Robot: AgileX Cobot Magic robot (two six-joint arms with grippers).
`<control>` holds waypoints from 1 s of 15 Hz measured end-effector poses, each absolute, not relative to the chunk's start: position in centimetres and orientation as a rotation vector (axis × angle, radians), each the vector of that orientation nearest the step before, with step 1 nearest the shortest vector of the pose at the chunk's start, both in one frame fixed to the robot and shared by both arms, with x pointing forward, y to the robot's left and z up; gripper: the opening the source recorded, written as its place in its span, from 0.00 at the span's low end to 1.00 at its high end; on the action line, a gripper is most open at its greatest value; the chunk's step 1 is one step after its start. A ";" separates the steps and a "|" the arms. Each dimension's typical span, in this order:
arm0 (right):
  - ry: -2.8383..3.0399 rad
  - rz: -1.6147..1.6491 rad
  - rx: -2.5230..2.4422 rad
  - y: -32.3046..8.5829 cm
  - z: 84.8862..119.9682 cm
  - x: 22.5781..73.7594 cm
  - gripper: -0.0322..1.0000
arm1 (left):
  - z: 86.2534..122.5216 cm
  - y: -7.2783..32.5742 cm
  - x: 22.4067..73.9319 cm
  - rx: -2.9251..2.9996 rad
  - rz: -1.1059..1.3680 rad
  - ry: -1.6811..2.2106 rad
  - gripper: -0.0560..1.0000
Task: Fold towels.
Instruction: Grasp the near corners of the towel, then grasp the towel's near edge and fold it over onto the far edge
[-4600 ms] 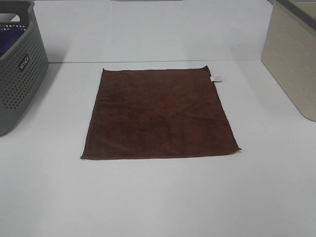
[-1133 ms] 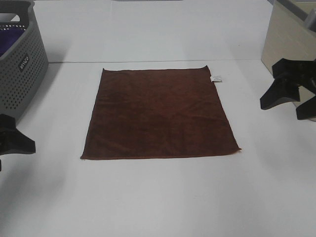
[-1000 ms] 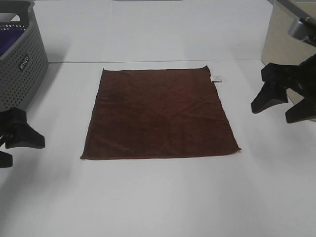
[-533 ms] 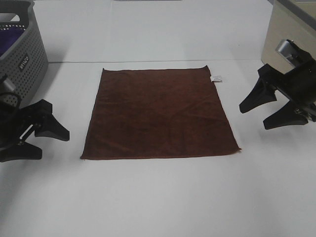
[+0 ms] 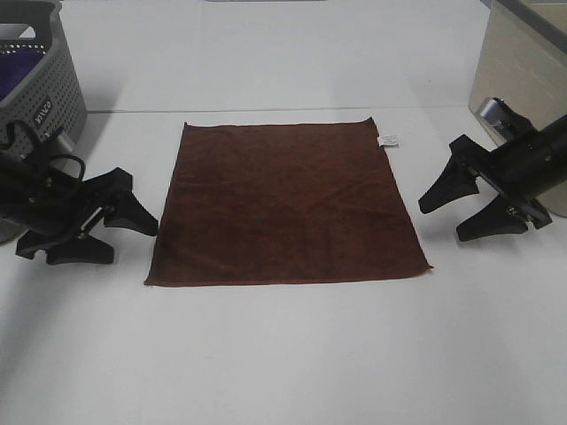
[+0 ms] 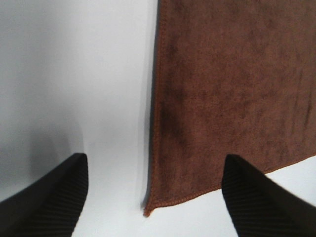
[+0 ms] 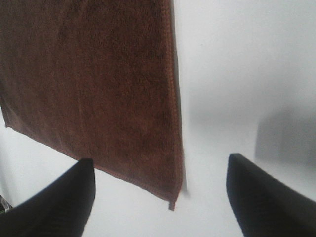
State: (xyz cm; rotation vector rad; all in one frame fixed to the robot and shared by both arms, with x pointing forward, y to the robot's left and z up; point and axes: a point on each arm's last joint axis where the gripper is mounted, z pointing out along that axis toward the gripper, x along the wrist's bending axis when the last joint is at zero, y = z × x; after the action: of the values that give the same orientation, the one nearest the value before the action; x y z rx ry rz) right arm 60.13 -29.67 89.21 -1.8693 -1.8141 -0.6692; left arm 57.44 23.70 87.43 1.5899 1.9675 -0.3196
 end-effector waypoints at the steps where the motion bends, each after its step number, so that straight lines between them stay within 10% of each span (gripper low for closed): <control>1: -1.818 -0.666 -1.866 -29.5 88.9 60.4 0.71 | 86.9 22.9 57.7 1.613 -0.336 1.959 0.73; 7: -1.842 -0.634 -1.767 -24.1 86.4 62.2 0.66 | 85.6 19.1 59.7 1.552 -0.441 1.929 0.68; 11: -1.836 -0.553 -1.790 -23.4 85.6 62.0 0.19 | 84.4 18.6 59.5 1.578 -0.470 1.961 0.11; 15: -1.886 -0.438 -1.804 -24.0 86.4 61.3 0.03 | 84.4 18.5 58.5 1.651 -0.571 1.978 0.06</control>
State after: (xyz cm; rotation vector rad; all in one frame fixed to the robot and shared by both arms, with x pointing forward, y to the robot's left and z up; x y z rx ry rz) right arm 61.33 -24.04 86.38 -1.8040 -1.8862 -0.4379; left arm 58.48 18.53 84.38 1.6510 1.9779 -0.5714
